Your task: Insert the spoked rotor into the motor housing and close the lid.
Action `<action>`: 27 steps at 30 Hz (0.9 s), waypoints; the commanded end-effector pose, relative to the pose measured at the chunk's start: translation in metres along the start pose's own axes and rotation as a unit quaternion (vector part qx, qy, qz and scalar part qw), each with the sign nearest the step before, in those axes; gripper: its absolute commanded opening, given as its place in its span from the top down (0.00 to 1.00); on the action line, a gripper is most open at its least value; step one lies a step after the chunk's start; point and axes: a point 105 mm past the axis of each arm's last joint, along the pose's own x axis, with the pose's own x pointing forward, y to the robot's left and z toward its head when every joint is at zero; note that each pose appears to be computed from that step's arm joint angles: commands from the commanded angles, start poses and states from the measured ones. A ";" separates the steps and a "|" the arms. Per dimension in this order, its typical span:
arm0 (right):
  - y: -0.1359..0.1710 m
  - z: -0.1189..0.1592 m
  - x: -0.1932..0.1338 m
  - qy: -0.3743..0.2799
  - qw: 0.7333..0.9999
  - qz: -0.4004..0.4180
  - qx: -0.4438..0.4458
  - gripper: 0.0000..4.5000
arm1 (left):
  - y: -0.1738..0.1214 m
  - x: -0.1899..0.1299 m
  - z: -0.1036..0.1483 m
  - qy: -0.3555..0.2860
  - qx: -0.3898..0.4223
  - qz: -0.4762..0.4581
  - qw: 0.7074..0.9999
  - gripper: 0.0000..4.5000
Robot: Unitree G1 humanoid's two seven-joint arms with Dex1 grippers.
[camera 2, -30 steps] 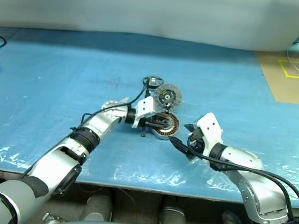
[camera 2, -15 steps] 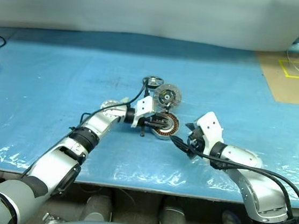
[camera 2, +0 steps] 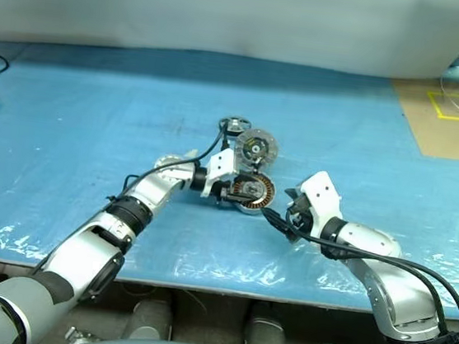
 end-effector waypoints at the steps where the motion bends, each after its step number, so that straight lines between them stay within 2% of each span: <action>1: 0.002 0.010 0.000 -0.015 1.000 0.006 -0.010 0.15 | -0.004 -0.006 0.002 -0.011 0.008 -0.012 1.000 0.32; 5: 0.002 0.014 -0.001 -0.023 1.000 0.008 -0.009 0.15 | -0.002 -0.019 0.027 -0.070 0.023 0.002 0.997 0.32; 11: 0.003 0.028 0.002 -0.046 0.999 0.022 -0.014 0.15 | -0.005 -0.047 0.034 -0.078 0.030 0.020 0.996 0.32; 14: 0.007 0.036 0.011 -0.058 0.997 0.048 -0.017 0.28 | -0.012 -0.068 0.035 -0.082 0.027 0.020 0.996 0.31; 17: 0.009 0.038 0.023 -0.056 0.996 0.067 -0.019 0.51 | -0.021 -0.082 0.032 -0.084 0.001 0.016 0.996 0.31; 23: -0.003 0.029 0.050 -0.044 0.996 0.078 0.018 0.98 | -0.022 -0.098 0.012 -0.056 -0.026 0.055 0.997 0.31; 27: 0.003 0.031 0.057 -0.043 0.993 0.110 0.009 0.99 | -0.027 -0.099 0.005 -0.053 -0.039 0.064 0.996 0.31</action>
